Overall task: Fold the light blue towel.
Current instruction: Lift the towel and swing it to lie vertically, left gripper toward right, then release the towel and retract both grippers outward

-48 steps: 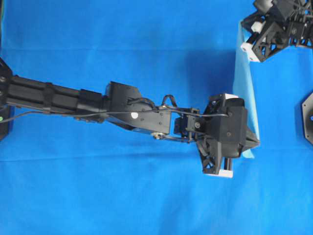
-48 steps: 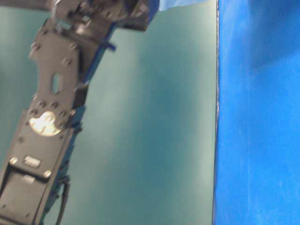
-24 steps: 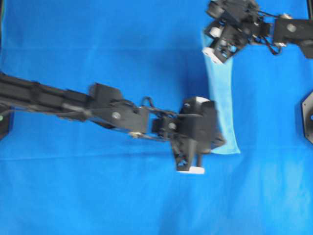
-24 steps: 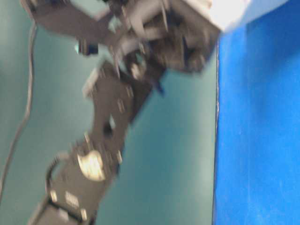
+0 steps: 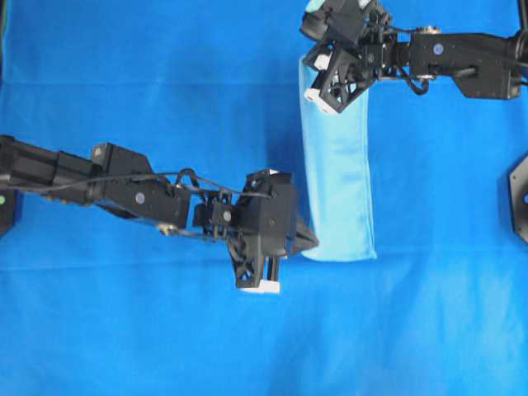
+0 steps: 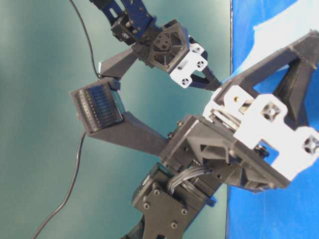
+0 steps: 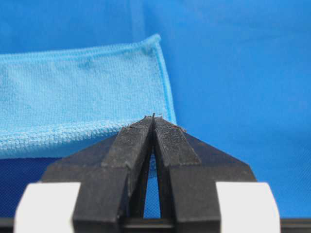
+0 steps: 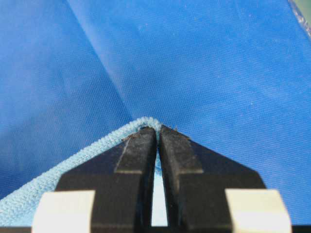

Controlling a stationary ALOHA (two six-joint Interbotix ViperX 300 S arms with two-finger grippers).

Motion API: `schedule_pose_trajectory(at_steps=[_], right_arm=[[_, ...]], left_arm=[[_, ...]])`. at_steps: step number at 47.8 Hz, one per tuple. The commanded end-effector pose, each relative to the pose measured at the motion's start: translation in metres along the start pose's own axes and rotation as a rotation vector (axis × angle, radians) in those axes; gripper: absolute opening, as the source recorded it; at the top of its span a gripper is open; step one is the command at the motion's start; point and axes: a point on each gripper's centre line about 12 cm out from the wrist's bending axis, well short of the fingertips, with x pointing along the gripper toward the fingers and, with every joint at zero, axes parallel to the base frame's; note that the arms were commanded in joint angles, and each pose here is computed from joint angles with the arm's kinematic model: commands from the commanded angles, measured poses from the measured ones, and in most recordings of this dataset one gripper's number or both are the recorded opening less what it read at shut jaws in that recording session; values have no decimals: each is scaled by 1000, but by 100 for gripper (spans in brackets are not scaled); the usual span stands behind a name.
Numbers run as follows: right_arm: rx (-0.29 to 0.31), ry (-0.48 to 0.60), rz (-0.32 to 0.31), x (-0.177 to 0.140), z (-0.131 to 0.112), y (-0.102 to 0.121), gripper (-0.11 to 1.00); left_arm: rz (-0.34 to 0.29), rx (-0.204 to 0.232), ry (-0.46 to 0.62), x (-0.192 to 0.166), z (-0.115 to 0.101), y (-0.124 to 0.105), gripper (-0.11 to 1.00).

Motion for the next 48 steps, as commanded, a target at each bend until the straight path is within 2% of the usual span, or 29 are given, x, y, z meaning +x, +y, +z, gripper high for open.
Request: schedule_pose_trajectory(at_steps=[1,8,11,14,19,23,25,27,37,48], right_arm=[[1,-50,14,-4,14,1,4],[2,-55,25,-2,13,2,4],[2,-52,23,-2,13,2,5],[4,-52,23,-2,13,3,12],[5,-45,17,-2,12,2,44],[10,-33,7,-2,11,1,65],[12,-26,2,-2,10,0,67],[11,-21,-3,-2,9,-1,65],[18,-38,-4,-17,9,-2,64],[2,-113,41,-68,0,9,64]], left_arm=[[-6,1,-55,-8,18,-3,1],[3,-5,-60,-6,18,2,2],[6,-6,-60,-6,17,4,5],[9,-8,-56,-7,16,5,19],[10,15,-30,-10,10,5,49],[13,30,3,-14,6,7,72],[14,37,17,-17,6,7,81],[14,44,33,-21,6,8,86],[20,48,79,-52,20,11,86],[58,24,23,-97,31,29,86]])
